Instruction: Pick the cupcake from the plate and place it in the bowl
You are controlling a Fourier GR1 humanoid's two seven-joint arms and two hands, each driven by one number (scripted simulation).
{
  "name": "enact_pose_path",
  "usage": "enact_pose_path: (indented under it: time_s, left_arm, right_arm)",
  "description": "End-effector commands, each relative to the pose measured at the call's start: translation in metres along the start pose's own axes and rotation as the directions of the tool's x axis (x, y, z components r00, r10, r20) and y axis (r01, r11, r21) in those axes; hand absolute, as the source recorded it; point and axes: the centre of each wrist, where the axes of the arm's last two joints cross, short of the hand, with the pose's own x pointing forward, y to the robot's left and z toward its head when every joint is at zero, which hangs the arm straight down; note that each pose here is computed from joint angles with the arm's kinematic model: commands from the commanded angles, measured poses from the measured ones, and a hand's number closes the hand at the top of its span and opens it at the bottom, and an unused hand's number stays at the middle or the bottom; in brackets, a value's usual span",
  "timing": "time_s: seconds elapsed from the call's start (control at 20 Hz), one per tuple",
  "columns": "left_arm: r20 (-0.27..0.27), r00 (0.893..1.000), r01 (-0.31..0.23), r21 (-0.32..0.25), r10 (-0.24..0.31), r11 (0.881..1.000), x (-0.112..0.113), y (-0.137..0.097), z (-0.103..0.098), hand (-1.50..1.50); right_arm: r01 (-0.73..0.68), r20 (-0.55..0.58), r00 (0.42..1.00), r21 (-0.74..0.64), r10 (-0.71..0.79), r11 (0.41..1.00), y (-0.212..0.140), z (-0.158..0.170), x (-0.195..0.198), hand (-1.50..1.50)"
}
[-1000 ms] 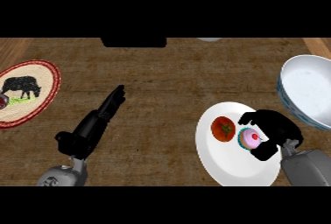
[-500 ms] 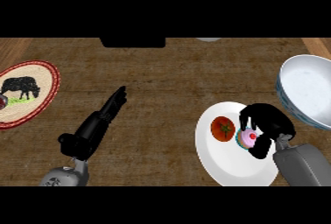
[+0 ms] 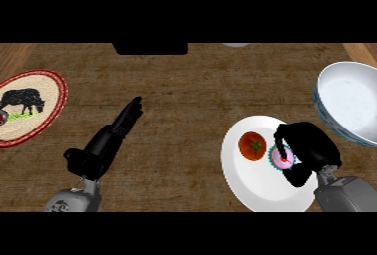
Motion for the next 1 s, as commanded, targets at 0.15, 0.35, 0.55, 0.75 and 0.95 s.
enact_pose_path:
  time_s: [0.15, 0.35, 0.55, 0.75, 0.95]
  left_arm:
    - [0.013, 1.0, 0.014, 0.023, -0.014, 1.0, -0.007, 0.006, 0.0, 0.0]
    - [-0.013, 1.0, -0.01, 0.01, 0.01, 1.0, 0.003, -0.005, -0.003, 0.0]
    - [-0.011, 1.0, 0.006, 0.009, -0.006, 1.0, -0.004, -0.008, 0.001, 0.0]
    - [0.007, 1.0, 0.005, 0.0, -0.005, 1.0, -0.002, 0.002, 0.002, 0.0]
    - [-0.017, 1.0, 0.009, -0.013, -0.009, 1.0, -0.006, 0.005, 0.002, 0.0]
  right_arm:
    - [-0.01, -0.053, 0.999, -0.307, -0.006, 0.952, -0.043, 0.023, 0.01, 1.5]
    - [0.149, 0.031, 0.987, -0.516, -0.156, 0.844, -0.072, 0.04, -0.003, 1.5]
    - [0.317, 0.119, 0.944, -0.59, -0.308, 0.743, -0.109, 0.064, 0.003, 1.5]
    - [0.354, 0.08, 0.918, -0.609, -0.389, 0.71, -0.135, 0.067, -0.02, 1.5]
    - [0.246, -0.034, 0.941, -0.617, -0.338, 0.748, -0.125, 0.055, -0.064, 1.5]
